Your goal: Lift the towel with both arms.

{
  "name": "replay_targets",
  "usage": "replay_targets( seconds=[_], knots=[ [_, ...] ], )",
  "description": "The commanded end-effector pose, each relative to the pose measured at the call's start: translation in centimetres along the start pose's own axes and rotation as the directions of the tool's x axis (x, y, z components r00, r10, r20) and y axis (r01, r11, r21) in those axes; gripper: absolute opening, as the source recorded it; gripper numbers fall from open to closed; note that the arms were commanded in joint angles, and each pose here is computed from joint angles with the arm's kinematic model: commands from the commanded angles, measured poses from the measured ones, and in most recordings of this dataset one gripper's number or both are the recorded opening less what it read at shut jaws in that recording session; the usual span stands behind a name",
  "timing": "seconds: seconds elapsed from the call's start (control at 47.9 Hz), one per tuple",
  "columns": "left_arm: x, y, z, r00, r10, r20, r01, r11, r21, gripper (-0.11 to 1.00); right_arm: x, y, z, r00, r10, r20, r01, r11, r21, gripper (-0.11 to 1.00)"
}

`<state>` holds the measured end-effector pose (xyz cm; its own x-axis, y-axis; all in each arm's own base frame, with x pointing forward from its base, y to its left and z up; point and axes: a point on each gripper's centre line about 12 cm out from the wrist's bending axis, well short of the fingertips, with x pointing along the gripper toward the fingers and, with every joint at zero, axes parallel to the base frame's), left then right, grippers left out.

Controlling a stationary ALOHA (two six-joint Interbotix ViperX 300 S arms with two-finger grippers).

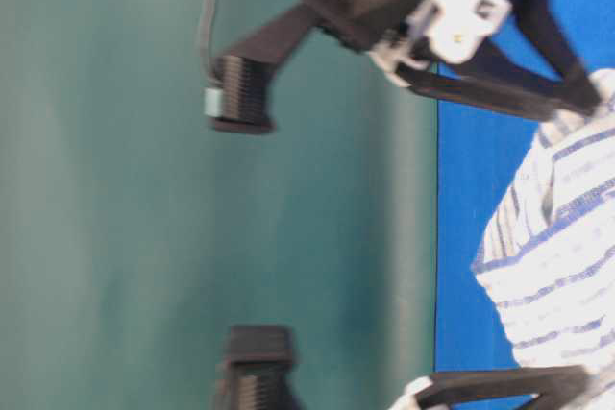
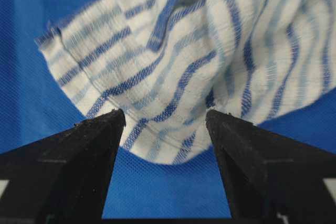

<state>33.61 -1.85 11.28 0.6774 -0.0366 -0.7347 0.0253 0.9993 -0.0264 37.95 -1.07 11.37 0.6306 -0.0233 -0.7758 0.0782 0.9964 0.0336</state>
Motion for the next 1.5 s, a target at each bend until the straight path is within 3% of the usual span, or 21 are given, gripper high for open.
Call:
replay_targets(
  seconds=[0.0, 0.23, 0.355, 0.417, 0.605, 0.689, 0.939, 1.19, 1.482],
  knots=[
    [0.6, -0.3, 0.3, 1.0, -0.006, 0.018, 0.006, 1.0, 0.007, 0.92, 0.3, 0.2, 0.5, 1.0, 0.006, 0.021, -0.006, 1.0, 0.001, 0.66],
    [1.1, -0.3, -0.3, 1.0, -0.005, -0.002, 0.005, 1.0, 0.008, 0.9, 0.6, 0.2, 0.2, 1.0, 0.006, 0.012, -0.006, 1.0, 0.001, 0.66],
    [1.1, -0.2, -0.3, 1.0, -0.004, -0.012, 0.004, 1.0, 0.006, 0.82, 0.7, 0.2, 0.3, 1.0, 0.005, 0.013, -0.005, 1.0, -0.002, 0.63],
    [1.2, -0.2, -0.5, 1.0, -0.004, -0.025, 0.004, 1.0, 0.006, 0.7, 0.8, 0.2, 0.3, 1.0, 0.005, 0.013, -0.005, 1.0, -0.007, 0.55],
    [1.1, 0.0, -0.9, 0.998, 0.001, -0.063, -0.001, 1.0, 0.003, 0.19, 0.8, 0.2, 0.3, 1.0, 0.005, 0.013, -0.005, 1.0, -0.007, 0.04],
    [1.0, 0.3, -0.9, 0.998, 0.006, -0.069, -0.007, 1.0, -0.006, 0.04, 0.8, 0.3, 0.3, 1.0, 0.006, 0.013, -0.006, 1.0, -0.005, 0.02],
    [-1.5, 0.6, 1.3, 0.999, 0.011, -0.035, -0.011, 1.0, -0.016, 0.03, -1.2, 0.3, 1.9, 0.997, 0.01, 0.073, -0.011, 1.0, 0.016, 0.02],
    [-7.5, 1.1, 6.2, 0.998, 0.021, 0.056, -0.019, 0.999, -0.033, 0.03, -7.1, 0.5, 5.8, 0.978, 0.015, 0.207, -0.021, 0.999, 0.025, 0.02],
    [-16.2, 1.5, 12.5, 0.973, 0.034, 0.229, -0.024, 0.999, -0.044, 0.03, -15.6, 0.2, 10.6, 0.956, -0.003, 0.293, -0.004, 1.0, 0.024, 0.02]
  ],
)
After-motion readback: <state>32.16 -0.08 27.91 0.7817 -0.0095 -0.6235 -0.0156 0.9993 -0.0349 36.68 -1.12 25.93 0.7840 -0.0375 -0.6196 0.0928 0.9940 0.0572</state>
